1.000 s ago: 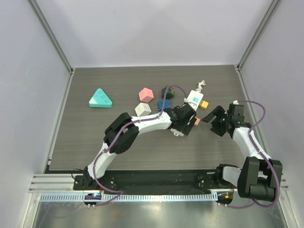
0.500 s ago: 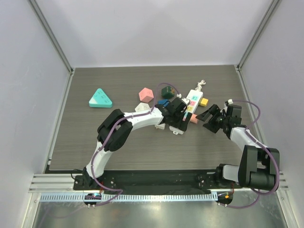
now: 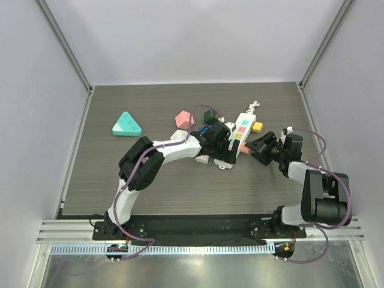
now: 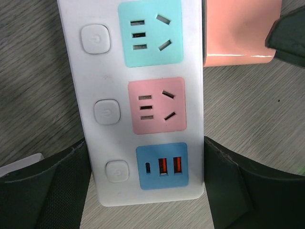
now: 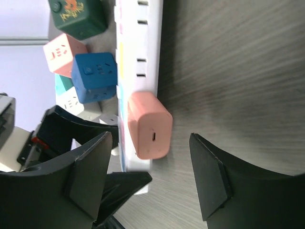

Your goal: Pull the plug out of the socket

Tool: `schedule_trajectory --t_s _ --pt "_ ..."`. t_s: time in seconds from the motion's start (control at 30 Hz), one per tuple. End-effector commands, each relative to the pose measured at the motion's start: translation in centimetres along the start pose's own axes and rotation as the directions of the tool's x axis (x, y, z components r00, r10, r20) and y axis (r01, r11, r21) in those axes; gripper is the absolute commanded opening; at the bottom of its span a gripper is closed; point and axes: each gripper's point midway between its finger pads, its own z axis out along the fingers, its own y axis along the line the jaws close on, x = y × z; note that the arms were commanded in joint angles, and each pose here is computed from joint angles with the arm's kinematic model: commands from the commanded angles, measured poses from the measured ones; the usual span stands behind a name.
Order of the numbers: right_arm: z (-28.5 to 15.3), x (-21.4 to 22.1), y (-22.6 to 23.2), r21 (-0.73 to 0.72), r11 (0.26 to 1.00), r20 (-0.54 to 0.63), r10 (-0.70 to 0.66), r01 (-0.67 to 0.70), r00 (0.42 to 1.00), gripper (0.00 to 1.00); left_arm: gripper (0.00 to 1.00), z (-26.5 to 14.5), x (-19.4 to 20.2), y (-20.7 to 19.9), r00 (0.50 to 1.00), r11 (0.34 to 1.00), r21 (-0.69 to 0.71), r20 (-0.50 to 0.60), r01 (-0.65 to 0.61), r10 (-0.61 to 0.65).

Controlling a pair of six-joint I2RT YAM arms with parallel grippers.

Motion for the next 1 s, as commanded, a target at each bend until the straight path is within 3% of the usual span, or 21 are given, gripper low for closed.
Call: schedule_trajectory --t_s 0.0,0.27,0.4,0.53,0.67,0.77,0.8,0.83,0.97 --pt "0.5 -1.2 2.2 -0.1 0.995 0.039 -0.025 0.029 0.999 0.72 0.0 0.1 2.5 -0.5 0.995 0.997 0.053 -0.081 0.059 -0.055" --pt "1.9 -0.5 2.9 -0.147 0.989 0.018 0.0 0.002 1.0 0.66 0.0 0.2 2.7 -0.5 0.994 0.996 0.058 -0.084 0.07 -0.065" --pt "2.4 -0.8 3.0 -0.147 0.989 0.022 0.005 -0.002 1.0 0.56 0.0 0.1 2.9 -0.4 0.994 0.996 0.055 -0.087 0.069 -0.064" --pt "2.6 -0.7 2.6 -0.133 0.991 0.019 0.01 -0.008 1.0 0.54 0.0 0.1 3.1 0.0 0.994 0.997 0.04 -0.088 0.072 -0.069" --pt "2.8 -0.5 1.9 -0.095 0.995 0.008 0.024 -0.024 1.0 0.37 0.0 0.4 3.5 0.3 0.993 0.997 0.025 -0.092 0.079 -0.077" --pt "2.7 -0.3 1.4 -0.06 0.998 -0.004 0.033 -0.033 0.999 0.19 0.0 0.8 3.6 1.8 0.993 0.995 -0.048 -0.076 0.088 -0.092" --pt "2.7 -0.3 1.1 -0.043 0.999 -0.007 0.032 -0.032 0.999 0.07 0.0 0.8 4.0 2.3 0.992 0.993 -0.074 -0.081 0.09 -0.096" --pt "2.6 0.1 0.5 -0.006 0.999 -0.025 0.05 -0.05 0.998 0.01 0.0 1.1 4.3 2.8 0.992 0.992 -0.095 -0.085 0.089 -0.097" --pt "1.7 -0.3 1.9 -0.026 0.999 -0.017 0.031 -0.032 0.999 0.01 0.0 1.4 5.0 4.1 0.988 0.984 -0.146 -0.097 0.106 -0.121"
